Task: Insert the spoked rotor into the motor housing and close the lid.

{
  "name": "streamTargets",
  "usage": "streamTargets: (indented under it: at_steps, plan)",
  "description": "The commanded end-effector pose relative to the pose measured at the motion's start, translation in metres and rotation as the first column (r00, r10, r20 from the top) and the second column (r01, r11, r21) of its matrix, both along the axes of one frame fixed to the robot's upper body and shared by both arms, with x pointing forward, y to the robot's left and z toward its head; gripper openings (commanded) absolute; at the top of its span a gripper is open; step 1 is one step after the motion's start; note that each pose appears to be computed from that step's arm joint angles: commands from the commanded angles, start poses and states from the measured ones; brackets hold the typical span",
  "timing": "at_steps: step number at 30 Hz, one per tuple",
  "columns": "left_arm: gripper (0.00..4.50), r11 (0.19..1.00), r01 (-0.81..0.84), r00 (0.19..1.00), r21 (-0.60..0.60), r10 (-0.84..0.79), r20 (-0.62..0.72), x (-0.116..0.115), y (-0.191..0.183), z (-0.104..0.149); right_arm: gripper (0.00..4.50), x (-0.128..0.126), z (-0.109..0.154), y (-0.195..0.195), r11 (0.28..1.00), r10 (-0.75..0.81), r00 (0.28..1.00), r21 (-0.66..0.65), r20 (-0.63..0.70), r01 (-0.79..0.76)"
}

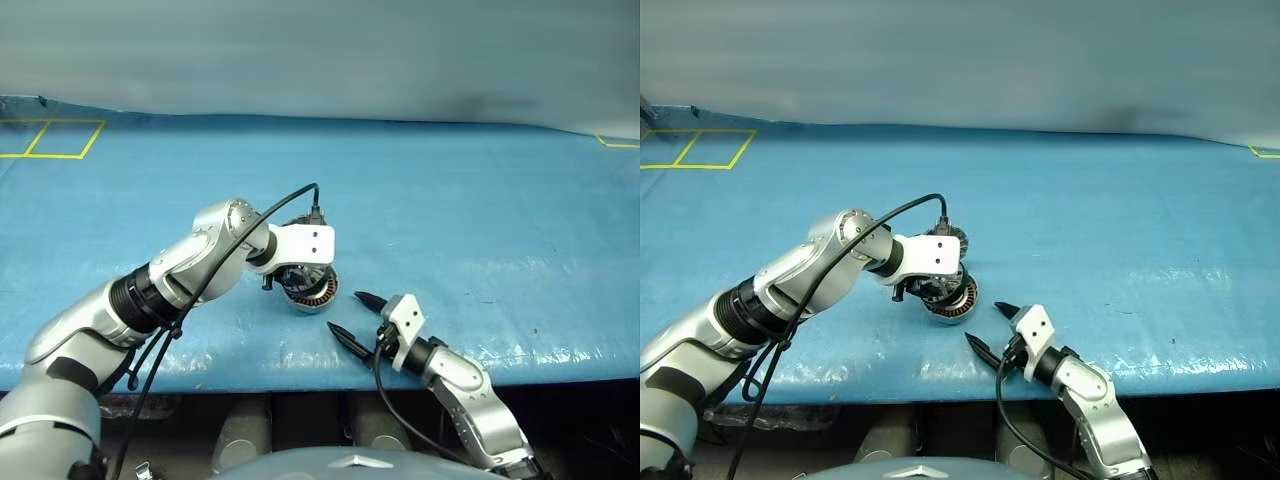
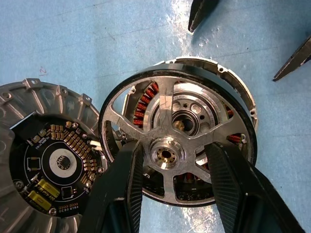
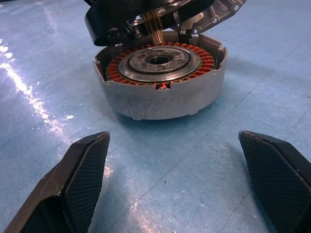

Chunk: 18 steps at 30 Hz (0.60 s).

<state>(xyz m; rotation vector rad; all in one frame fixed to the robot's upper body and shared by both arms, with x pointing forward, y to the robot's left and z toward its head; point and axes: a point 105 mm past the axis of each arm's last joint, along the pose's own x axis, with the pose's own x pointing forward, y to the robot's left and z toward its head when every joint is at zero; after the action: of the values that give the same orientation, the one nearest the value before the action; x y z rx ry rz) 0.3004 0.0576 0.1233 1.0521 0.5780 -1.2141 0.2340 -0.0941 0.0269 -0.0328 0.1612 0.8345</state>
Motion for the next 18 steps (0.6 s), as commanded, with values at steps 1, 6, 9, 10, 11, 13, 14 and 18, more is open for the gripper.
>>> streamTargets:
  at_steps: [1, 6, 9, 10, 11, 13, 14, 18]
  plan:
    - [1.68, 1.0, 0.008, 0.999, -0.006, -0.007, 0.035, -0.001, -0.003, 0.008, 4.5, 0.002, 0.007, 0.002, 1.0, 0.01, 1.0, 0.006, 0.028, -0.01]
    - [1.68, 0.999, 0.032, 0.999, 0.006, -0.032, 0.013, -0.005, -0.004, 0.004, 4.5, 0.001, 0.006, 0.0, 1.0, 0.008, 1.0, 0.001, 0.027, -0.008]
    - [1.68, 0.998, 0.056, 0.998, 0.011, -0.056, -0.004, -0.009, -0.006, 0.001, 4.5, 0.001, 0.006, 0.0, 1.0, 0.006, 1.0, -0.001, 0.026, -0.006]
    - [1.68, 0.998, 0.064, 0.998, 0.015, -0.064, -0.007, -0.01, -0.006, 0.001, 4.5, 0.002, 0.006, 0.0, 1.0, 0.006, 1.0, -0.002, 0.025, -0.005]
    - [1.68, 0.997, 0.07, 0.998, 0.019, -0.07, -0.009, -0.011, -0.006, 0.0, 4.5, 0.002, 0.006, 0.0, 1.0, 0.005, 1.0, -0.003, 0.025, -0.005]
    - [1.68, 0.996, 0.082, 0.997, 0.027, -0.082, -0.017, -0.012, -0.006, -0.001, 4.5, 0.001, 0.005, 0.0, 1.0, 0.003, 1.0, -0.006, 0.024, -0.003]
    - [1.68, 0.995, 0.093, 0.996, 0.032, -0.092, -0.021, -0.013, -0.006, -0.002, 4.5, 0.001, 0.005, 0.0, 1.0, 0.002, 1.0, -0.007, 0.023, -0.002]
    - [1.68, 0.994, 0.096, 0.995, 0.047, -0.095, -0.022, -0.013, -0.004, -0.005, 4.5, 0.001, 0.004, -0.001, 1.0, 0.0, 1.0, -0.011, 0.022, 0.0]
